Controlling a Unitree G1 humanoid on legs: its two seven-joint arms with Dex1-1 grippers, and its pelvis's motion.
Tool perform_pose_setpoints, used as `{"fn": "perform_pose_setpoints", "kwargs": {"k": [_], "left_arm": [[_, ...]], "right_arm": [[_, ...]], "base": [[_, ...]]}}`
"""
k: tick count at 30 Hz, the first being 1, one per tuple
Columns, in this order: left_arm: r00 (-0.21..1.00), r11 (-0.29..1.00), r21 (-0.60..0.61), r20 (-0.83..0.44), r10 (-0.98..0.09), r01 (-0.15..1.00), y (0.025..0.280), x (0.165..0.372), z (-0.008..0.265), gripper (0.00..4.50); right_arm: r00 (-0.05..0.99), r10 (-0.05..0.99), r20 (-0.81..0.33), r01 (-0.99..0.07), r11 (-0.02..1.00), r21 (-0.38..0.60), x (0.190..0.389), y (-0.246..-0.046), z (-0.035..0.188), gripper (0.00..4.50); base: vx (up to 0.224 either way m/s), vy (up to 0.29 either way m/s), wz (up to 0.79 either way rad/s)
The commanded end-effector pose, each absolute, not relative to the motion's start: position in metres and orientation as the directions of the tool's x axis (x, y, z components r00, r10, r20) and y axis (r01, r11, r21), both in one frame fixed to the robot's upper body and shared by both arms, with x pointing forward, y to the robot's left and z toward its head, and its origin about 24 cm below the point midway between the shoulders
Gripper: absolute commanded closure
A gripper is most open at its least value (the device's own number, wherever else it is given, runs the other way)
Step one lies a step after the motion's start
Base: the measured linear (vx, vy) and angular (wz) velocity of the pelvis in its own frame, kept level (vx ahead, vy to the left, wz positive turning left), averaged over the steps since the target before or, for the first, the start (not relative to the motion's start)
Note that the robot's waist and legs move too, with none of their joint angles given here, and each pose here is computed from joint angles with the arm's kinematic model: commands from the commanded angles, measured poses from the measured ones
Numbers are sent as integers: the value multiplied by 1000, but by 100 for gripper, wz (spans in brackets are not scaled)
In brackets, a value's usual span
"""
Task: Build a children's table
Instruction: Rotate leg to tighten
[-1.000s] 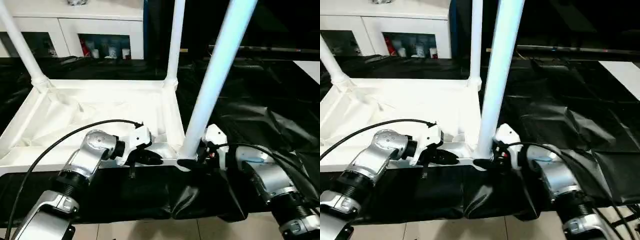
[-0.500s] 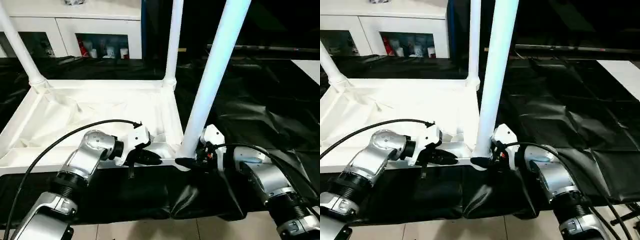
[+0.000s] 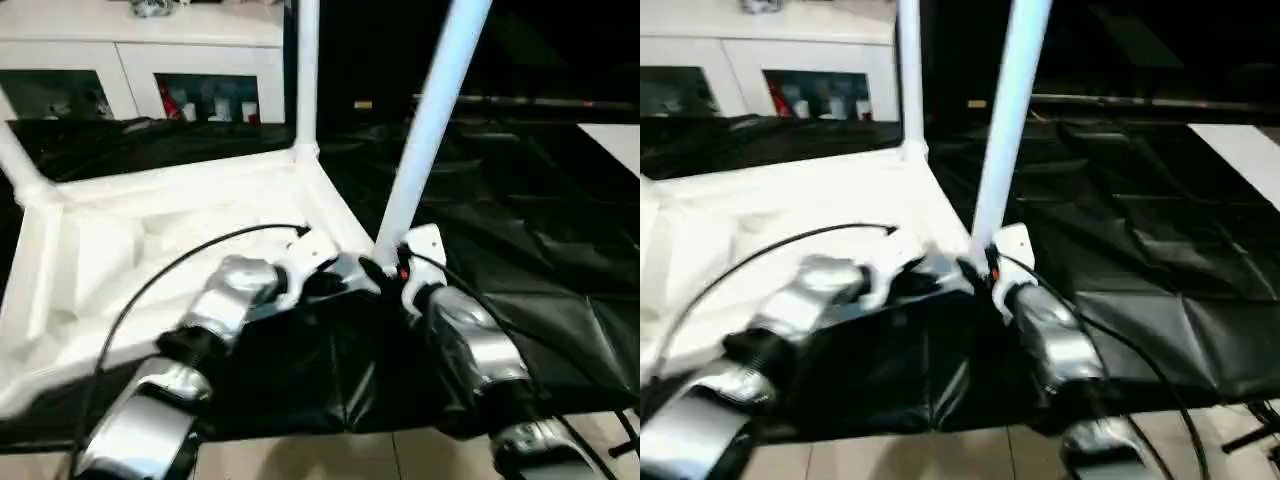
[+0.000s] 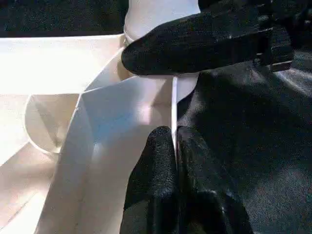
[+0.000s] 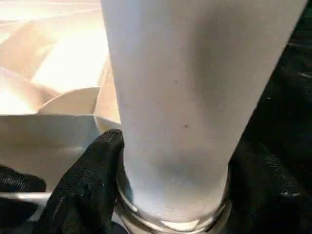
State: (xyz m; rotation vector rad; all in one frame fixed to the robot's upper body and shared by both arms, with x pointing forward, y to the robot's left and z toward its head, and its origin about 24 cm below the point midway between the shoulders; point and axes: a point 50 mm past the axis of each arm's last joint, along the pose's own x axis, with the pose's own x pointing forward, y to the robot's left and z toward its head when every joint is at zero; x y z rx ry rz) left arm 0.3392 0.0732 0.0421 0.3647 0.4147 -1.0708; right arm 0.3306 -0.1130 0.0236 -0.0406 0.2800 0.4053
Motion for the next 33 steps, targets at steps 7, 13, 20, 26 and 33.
{"fn": "perform_pose_setpoints", "kwargs": {"k": [7,13,20,26,33], "left_arm": [[324,365,13,-494,-807,931,68,326,25,450],[259,300,0,-504,-824,954,92,324,27,450],[122,164,-37,-517,-847,986,112,317,35,450],[-66,6,-132,-538,-840,991,130,302,41,450],[-49,16,-117,-528,-848,993,129,301,41,450]], "right_arm": [[811,533,-240,-542,840,29,330,-91,31,73],[636,722,-273,-759,649,-50,318,-119,45,64],[449,826,-341,-887,459,-57,299,-145,53,64],[311,858,-408,-943,333,-18,285,-151,51,64],[314,865,-391,-941,339,-5,287,-144,49,80]], "base": [[0,0,0],[0,0,0],[0,0,0],[0,0,0],[0,0,0]]}}
